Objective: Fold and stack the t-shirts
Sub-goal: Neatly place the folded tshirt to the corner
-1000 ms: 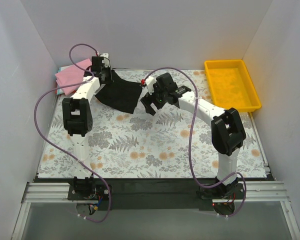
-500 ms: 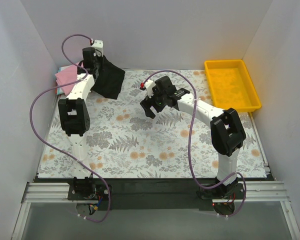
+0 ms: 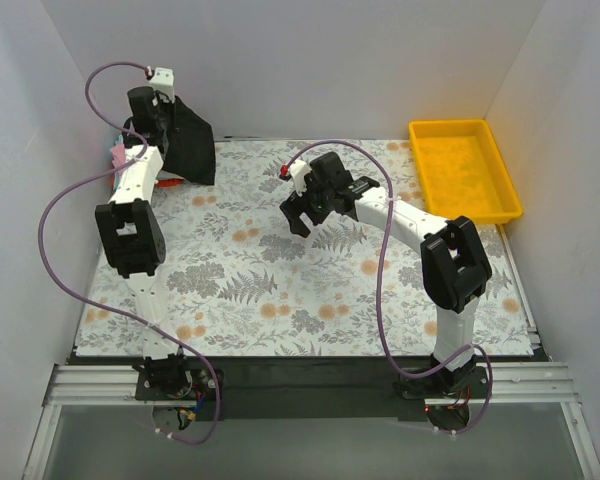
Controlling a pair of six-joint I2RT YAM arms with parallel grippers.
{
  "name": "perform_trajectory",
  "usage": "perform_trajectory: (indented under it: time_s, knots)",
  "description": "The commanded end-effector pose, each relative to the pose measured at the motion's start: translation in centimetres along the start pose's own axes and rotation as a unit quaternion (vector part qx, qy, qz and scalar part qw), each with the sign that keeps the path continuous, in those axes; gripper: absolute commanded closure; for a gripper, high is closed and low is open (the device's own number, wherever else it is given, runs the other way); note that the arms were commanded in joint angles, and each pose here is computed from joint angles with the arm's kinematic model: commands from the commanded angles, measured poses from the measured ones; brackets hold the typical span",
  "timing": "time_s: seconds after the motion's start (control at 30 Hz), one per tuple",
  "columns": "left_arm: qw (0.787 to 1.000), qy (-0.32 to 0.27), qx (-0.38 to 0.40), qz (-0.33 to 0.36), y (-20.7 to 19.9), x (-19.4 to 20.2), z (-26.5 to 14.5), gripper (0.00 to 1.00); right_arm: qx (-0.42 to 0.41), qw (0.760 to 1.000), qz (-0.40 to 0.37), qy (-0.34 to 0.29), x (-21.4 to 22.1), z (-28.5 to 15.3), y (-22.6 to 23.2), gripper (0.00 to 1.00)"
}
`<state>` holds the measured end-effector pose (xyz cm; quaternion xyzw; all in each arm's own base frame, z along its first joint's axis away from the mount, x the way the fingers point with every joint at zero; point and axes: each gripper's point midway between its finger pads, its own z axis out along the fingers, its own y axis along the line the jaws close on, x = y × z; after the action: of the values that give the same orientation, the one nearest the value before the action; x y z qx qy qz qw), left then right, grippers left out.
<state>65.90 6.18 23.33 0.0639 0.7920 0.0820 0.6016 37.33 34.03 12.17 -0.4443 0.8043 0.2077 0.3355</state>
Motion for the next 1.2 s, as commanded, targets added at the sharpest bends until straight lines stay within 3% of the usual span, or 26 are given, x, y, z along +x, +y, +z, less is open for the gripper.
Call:
perform_trajectory:
  time_s: [0.0, 0.4, 0.67, 1.03, 1.17]
  knots:
    - [0.994, -0.104, -0.007, 0.021, 1.7, -9.4, -4.6, 1.00, -0.008, 1.000, 0.002, -0.028, -2.1, -0.1, 0.3, 0.02]
    - [0.992, -0.119, -0.021, 0.039, 4.6, -10.2, -4.8, 1.00, -0.003, 1.000, -0.004, -0.029, -2.1, -0.4, 0.1, 0.02]
    - [0.992, -0.106, -0.051, 0.053, 7.8, -8.3, -3.3, 1.00, -0.005, 1.000, -0.002, -0.025, -1.9, 0.0, 0.1, 0.02]
    - [0.990, -0.080, -0.070, 0.094, 9.9, -2.2, 0.9, 1.00, -0.029, 1.000, 0.005, -0.005, -0.9, 1.4, 0.5, 0.02]
    - [0.985, -0.101, -0.095, 0.099, 11.9, -1.3, 1.7, 1.00, -0.032, 0.999, 0.008, 0.007, -0.3, 2.1, 0.5, 0.02]
